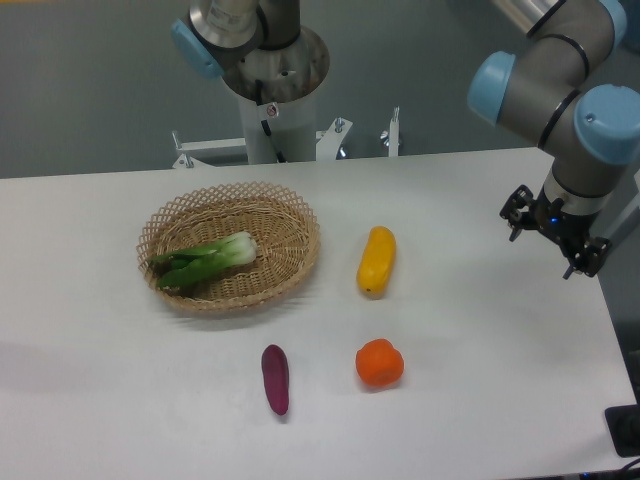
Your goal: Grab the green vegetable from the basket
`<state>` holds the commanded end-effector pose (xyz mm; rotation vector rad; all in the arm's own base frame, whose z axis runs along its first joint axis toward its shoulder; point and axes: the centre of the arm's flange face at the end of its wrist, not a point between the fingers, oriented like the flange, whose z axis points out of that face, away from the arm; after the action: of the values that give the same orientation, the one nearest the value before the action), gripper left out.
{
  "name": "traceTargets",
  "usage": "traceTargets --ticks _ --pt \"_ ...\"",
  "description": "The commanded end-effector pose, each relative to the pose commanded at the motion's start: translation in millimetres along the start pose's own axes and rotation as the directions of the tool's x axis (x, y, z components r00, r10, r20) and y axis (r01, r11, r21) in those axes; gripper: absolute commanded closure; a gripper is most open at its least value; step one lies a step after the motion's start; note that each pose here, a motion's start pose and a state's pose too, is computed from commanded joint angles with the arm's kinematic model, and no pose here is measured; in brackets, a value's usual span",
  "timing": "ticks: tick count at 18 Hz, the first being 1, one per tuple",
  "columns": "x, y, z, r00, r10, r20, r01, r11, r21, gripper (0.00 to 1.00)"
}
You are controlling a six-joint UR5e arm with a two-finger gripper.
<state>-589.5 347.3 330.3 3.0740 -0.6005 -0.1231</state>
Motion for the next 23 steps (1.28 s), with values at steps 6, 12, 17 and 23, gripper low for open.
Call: traceTargets --ticks 6,12,17,23 --pt "0.2 0.0 -1.0 1.0 0.005 0.002 -0.005 1.0 0.0 0.0" --pt "3.5 -5.6 -4.1 1.0 0.002 -0.003 -0.002 1.0 0.005 0.0" --pt "23.3 -17.9 -1.5 1.0 0.008 -0.025 -0.008 1.0 0.012 0.0" --pt "56.9 -61.8 -4.4 0.998 -0.043 -0.047 0.046 0.998 0.053 0.0"
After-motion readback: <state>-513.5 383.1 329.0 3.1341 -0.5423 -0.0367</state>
